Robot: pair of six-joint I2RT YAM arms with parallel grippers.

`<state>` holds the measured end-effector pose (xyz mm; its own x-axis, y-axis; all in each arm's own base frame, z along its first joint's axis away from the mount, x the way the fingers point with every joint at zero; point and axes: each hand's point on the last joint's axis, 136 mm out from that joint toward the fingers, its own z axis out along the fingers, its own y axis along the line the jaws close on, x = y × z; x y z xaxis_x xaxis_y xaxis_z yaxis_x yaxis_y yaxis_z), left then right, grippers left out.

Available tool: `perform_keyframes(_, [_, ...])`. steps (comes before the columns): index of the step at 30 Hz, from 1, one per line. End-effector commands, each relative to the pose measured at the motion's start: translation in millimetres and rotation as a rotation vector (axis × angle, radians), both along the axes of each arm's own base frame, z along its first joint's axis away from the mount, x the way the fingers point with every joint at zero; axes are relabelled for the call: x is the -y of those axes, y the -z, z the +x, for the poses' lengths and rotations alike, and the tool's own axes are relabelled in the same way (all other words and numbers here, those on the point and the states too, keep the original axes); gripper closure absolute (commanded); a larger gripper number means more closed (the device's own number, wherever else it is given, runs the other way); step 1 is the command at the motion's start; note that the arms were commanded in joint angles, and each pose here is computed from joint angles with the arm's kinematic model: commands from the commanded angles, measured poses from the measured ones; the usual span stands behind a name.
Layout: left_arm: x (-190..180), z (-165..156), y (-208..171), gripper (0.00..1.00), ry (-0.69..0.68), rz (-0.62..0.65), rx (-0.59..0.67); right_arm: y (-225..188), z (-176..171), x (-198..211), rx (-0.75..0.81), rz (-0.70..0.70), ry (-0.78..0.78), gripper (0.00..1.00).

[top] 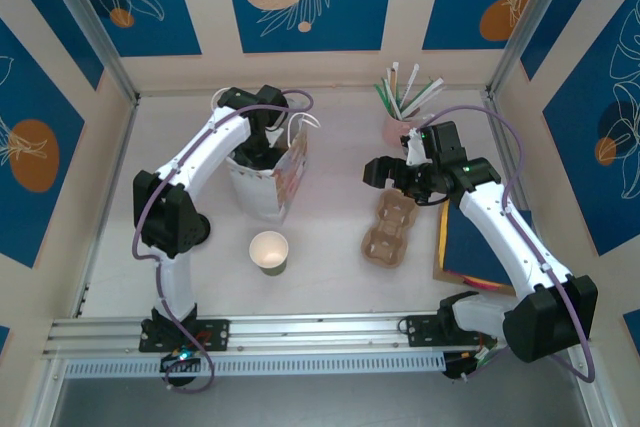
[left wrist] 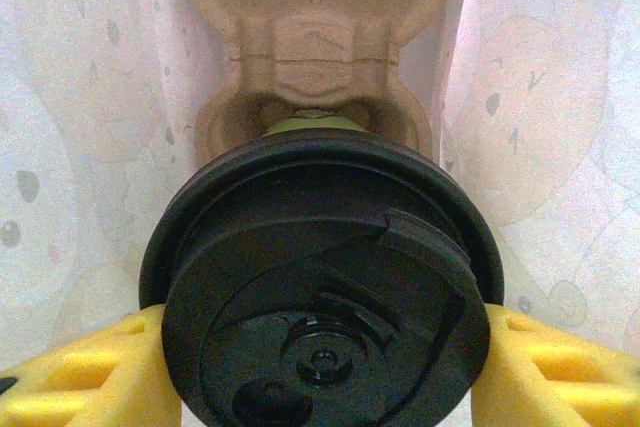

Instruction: Pack the takeout coffee

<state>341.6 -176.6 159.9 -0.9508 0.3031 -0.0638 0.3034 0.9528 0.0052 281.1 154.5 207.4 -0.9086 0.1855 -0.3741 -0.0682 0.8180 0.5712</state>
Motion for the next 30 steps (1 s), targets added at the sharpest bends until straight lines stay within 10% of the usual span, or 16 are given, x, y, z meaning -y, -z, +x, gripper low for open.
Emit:
perform_keyframes(1, [-8.3,-7.3,-8.7,0.46,0.001,-0.003,-0.006,-0.6,-8.0,-1.1,-0.009,0.010,-0.004,0.01])
perform_keyframes(30, [-12.3,-11.9,-6.2,0.45,-0.005,0.009,-0.011,-2.1,-7.2,-4.2,-0.008,0.015,-0.012,0.01])
